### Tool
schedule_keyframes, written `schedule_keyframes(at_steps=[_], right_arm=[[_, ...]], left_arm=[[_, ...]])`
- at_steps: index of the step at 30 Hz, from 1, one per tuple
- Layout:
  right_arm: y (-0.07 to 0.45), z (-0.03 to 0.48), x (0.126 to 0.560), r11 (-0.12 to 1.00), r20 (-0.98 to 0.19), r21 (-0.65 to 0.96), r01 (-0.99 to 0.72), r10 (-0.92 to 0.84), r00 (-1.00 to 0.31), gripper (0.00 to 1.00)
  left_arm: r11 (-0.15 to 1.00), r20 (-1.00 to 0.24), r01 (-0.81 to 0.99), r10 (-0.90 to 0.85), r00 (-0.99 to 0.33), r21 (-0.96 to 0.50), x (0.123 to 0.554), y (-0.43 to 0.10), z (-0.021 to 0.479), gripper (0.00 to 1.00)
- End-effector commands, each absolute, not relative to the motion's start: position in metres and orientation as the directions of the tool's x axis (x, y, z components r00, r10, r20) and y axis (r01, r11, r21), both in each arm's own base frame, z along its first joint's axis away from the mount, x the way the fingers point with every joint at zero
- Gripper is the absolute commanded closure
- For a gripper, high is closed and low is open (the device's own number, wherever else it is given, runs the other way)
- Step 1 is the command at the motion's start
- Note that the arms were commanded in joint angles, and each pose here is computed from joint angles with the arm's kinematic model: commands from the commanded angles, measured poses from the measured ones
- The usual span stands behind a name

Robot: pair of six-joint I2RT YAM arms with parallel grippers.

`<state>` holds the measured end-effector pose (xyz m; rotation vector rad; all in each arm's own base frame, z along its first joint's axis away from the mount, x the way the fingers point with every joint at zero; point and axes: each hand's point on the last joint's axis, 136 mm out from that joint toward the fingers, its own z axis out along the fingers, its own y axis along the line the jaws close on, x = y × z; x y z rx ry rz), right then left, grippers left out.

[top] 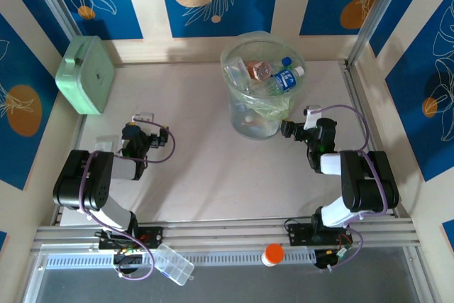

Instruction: Put the plastic bottles in the bin

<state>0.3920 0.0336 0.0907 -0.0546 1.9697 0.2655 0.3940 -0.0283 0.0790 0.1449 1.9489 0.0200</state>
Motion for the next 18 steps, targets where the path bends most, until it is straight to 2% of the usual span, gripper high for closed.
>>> schedule_keyframes(at_steps=[1,18], right_arm=[[0.0337,0.0949,0.3956,0.974,-0.918,0.150,-0.171,0.073,-0.390,0.01],[0.0340,0.0942,0.3952,0.974,-0.917,0.150,-0.171,0.072,-0.393,0.01]], left_arm=[[0.993,-0.940,0.091,0.098,-0.326,0.072,0.3974,-0.0262,0.0914,0.01],[0.994,-0.937,0.093,0.094,-0.335,0.066,0.3986,-0.0265,0.0901,0.01]])
